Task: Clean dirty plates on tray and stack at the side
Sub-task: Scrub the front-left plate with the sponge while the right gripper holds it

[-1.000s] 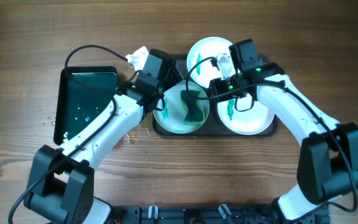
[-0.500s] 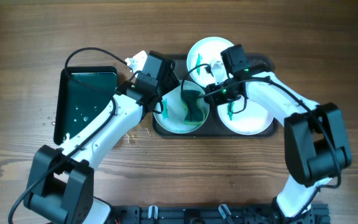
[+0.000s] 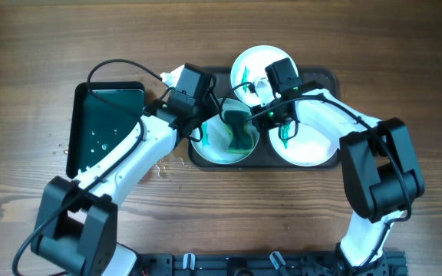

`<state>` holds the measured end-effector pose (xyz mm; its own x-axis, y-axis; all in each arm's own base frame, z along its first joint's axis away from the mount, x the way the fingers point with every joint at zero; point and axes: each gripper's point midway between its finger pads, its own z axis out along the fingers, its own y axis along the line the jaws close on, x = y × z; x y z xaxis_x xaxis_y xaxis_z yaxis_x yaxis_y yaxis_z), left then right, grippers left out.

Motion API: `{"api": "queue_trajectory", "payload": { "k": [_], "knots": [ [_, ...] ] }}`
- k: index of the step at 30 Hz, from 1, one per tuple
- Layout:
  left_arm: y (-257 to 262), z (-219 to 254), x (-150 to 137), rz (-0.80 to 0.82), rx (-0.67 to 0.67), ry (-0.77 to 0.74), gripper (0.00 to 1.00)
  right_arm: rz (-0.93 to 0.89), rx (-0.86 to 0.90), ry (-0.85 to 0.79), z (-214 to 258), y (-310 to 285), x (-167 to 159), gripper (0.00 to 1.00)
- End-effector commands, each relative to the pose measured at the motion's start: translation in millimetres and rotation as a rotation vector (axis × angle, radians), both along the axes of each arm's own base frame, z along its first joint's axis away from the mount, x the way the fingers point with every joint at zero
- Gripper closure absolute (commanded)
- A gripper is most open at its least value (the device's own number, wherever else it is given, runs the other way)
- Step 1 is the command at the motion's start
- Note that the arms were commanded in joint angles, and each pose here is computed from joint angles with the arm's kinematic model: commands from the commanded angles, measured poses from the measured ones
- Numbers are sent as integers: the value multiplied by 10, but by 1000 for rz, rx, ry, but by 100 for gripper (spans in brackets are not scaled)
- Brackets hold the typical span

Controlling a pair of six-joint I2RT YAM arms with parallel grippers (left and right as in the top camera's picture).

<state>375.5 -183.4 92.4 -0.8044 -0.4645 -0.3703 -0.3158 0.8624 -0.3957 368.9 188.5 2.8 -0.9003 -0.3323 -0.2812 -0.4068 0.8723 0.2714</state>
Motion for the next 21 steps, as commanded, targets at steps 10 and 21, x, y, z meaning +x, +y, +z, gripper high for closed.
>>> {"api": "queue_trajectory", "payload": {
  "k": [10,21],
  "knots": [
    [-501,-406,-238,-269,-111,138,47,-11,-26,10,-86,-28,23,89],
    [-855,-637,-385,-373,-98,146,41,-11,-27,13,-88,-30,17,89]
  ]
}}
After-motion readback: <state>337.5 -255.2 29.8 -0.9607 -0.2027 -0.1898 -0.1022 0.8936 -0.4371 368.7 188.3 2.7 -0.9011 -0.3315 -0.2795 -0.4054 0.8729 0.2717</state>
